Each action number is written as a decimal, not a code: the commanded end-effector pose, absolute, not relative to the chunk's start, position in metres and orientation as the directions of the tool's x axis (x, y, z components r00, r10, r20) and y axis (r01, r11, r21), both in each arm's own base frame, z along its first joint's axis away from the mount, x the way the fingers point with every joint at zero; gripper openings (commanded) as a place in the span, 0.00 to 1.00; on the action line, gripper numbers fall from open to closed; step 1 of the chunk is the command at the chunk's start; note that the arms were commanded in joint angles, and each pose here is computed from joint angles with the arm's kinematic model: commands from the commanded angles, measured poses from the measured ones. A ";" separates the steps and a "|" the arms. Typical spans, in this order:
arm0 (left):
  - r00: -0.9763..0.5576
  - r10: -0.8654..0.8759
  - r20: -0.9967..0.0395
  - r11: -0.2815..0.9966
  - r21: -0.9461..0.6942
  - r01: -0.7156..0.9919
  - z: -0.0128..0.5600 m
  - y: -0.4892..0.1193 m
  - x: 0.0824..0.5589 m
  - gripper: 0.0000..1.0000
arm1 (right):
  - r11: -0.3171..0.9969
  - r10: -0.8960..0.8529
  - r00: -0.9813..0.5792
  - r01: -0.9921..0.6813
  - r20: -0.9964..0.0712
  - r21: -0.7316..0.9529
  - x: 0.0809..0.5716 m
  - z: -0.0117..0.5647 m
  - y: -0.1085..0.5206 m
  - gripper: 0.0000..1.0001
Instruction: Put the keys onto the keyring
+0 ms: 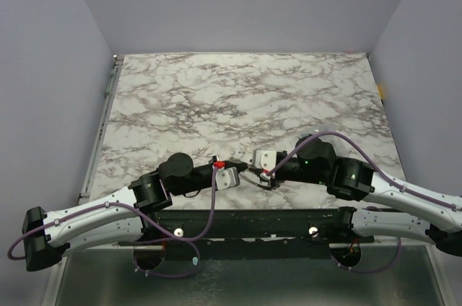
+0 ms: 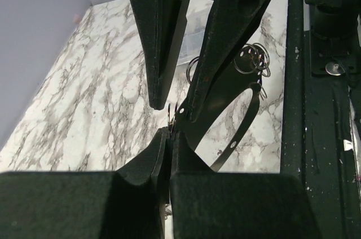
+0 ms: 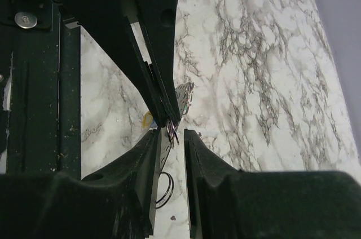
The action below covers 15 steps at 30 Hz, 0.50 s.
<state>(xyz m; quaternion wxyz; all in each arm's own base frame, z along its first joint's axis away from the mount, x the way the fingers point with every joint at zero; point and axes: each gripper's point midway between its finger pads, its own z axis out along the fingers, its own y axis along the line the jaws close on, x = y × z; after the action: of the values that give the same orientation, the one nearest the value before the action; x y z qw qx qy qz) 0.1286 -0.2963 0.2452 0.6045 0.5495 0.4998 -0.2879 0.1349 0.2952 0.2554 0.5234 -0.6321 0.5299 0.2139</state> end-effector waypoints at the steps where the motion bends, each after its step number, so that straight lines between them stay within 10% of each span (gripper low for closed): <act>1: 0.341 0.132 -0.931 0.197 0.362 0.911 0.259 -0.302 0.118 0.00 | 0.088 -0.441 0.363 -0.893 -0.821 -0.442 0.134 0.256 0.300 0.29; 9: 0.345 0.110 -0.932 0.191 0.360 0.913 0.263 -0.302 0.115 0.00 | 0.087 -0.457 0.361 -0.892 -0.813 -0.445 0.137 0.248 0.303 0.25; 15: 0.348 0.104 -0.932 0.189 0.362 0.913 0.265 -0.301 0.114 0.00 | 0.090 -0.453 0.367 -0.888 -0.813 -0.451 0.138 0.245 0.305 0.05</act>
<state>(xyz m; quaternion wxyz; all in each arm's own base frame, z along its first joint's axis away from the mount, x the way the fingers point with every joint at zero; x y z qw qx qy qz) 0.1249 -0.2974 0.2432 0.5967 0.5505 0.5017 -0.2986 0.1370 0.2994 0.2476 0.5162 -0.6393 0.5304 0.2086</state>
